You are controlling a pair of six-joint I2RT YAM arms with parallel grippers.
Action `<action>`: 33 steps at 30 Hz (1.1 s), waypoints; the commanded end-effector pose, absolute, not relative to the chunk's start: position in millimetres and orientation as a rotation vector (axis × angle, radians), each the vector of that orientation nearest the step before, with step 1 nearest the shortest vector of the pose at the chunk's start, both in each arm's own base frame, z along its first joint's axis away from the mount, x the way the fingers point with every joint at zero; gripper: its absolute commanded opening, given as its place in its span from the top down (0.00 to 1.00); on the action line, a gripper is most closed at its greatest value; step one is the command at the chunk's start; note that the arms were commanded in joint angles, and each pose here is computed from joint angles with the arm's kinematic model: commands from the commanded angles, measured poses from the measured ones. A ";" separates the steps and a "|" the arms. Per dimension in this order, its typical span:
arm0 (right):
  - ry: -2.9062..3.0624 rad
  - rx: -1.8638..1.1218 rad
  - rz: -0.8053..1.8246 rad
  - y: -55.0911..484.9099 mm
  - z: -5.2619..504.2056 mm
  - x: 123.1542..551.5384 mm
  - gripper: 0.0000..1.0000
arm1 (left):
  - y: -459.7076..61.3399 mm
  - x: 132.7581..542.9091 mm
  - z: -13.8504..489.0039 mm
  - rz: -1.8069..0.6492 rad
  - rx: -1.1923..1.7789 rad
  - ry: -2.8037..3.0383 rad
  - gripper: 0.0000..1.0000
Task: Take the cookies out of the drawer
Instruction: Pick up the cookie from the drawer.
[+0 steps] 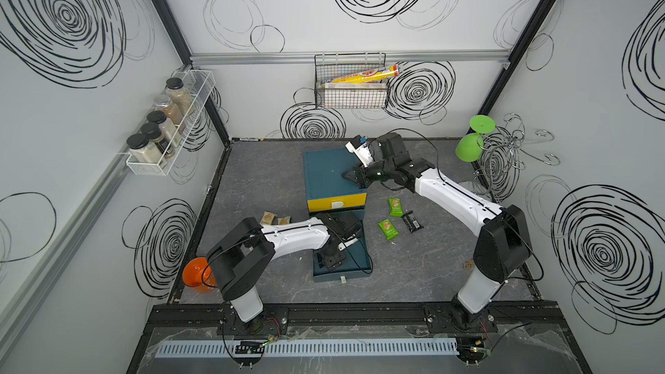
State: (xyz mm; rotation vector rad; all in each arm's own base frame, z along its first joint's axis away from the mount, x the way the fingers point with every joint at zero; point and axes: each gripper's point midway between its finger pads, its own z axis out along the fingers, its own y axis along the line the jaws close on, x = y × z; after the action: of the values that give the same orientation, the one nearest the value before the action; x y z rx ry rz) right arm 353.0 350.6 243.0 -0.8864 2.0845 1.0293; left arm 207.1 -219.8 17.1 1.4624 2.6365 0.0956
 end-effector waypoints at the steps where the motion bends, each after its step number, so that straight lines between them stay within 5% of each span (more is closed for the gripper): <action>1: 2.148 -0.894 1.019 349.9 219.5 349.2 0.96 | -217.7 208.9 6.0 0.104 1.474 2.650 0.29; 16: 2.154 -0.875 1.011 348.2 218.7 349.8 0.97 | -228.0 217.5 27.1 0.070 1.428 2.600 0.55; 33: 2.126 -0.860 1.043 350.4 229.5 348.8 0.97 | -244.5 231.3 104.2 0.004 1.284 2.507 0.59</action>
State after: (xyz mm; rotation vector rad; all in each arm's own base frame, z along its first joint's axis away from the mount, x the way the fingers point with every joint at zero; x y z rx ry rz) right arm 355.6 352.0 243.6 -0.8707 2.0697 1.0353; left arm 225.7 -241.5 71.3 1.3482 2.5517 0.0163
